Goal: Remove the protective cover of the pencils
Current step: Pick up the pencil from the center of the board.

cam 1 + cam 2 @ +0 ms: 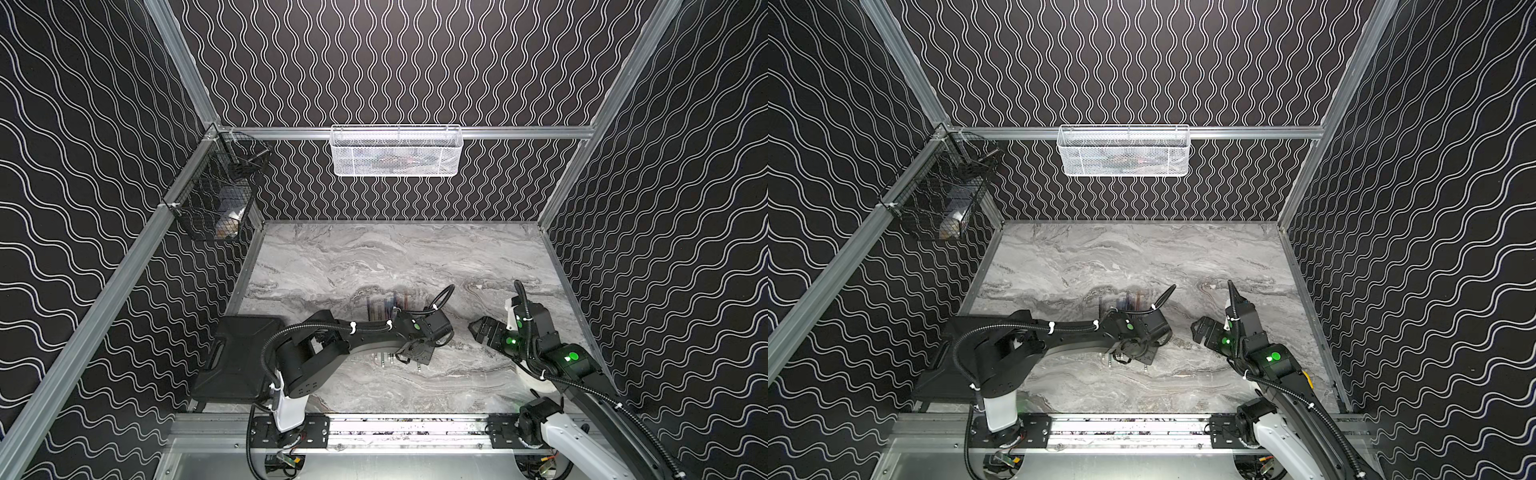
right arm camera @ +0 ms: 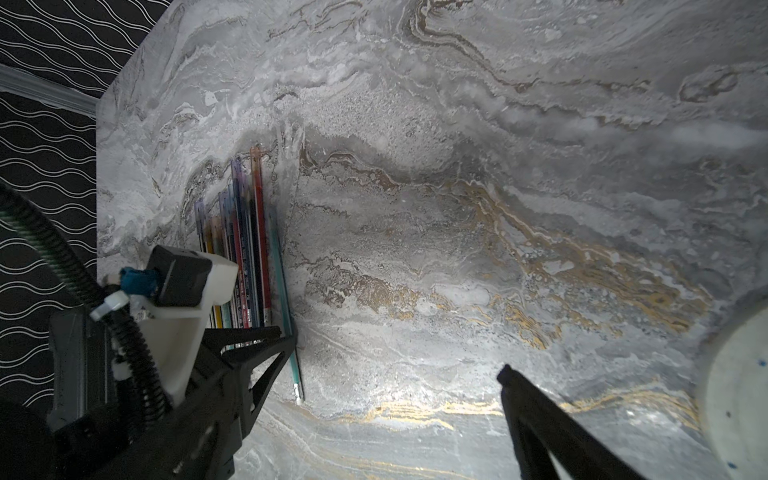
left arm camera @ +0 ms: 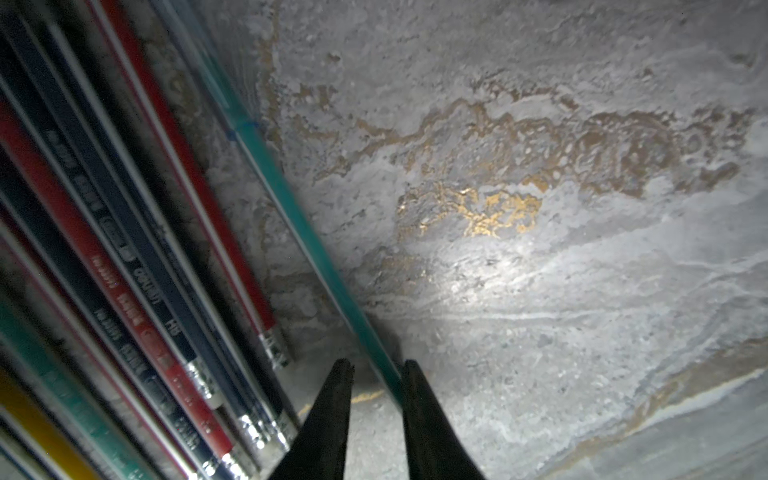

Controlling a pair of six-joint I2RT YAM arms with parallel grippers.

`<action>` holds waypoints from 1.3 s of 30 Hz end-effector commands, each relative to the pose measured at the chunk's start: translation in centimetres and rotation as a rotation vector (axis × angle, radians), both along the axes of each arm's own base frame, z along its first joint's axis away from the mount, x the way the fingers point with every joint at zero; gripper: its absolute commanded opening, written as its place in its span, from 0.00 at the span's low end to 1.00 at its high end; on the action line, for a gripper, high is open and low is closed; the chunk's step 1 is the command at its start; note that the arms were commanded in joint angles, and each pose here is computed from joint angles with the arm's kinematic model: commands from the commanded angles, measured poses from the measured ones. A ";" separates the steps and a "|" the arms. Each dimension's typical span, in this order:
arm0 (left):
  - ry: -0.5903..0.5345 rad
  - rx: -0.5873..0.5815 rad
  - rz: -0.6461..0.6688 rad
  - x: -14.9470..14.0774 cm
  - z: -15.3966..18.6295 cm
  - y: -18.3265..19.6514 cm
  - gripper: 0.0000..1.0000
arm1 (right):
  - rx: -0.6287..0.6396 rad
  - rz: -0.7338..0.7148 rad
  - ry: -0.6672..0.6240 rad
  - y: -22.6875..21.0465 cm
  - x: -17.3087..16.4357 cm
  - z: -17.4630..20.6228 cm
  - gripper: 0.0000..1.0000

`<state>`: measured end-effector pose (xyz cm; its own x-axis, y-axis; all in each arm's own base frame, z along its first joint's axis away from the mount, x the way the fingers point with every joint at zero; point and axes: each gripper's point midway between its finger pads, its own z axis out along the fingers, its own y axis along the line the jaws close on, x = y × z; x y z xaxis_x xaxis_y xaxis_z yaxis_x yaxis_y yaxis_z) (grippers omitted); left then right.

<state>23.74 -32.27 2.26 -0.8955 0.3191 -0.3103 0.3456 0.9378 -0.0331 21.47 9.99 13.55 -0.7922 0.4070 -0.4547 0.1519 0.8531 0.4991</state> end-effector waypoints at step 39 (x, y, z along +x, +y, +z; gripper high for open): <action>0.028 -0.012 -0.032 0.3 0.5 -0.8 0.06 | -0.018 -0.047 -0.028 -0.8 0.4 0.6 0.99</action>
<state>24.63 -33.77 1.98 -0.8895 0.3317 -0.3142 0.3690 0.9271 -0.0660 21.72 9.45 13.93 -0.7707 0.4202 -0.4790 0.1628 0.8567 0.4895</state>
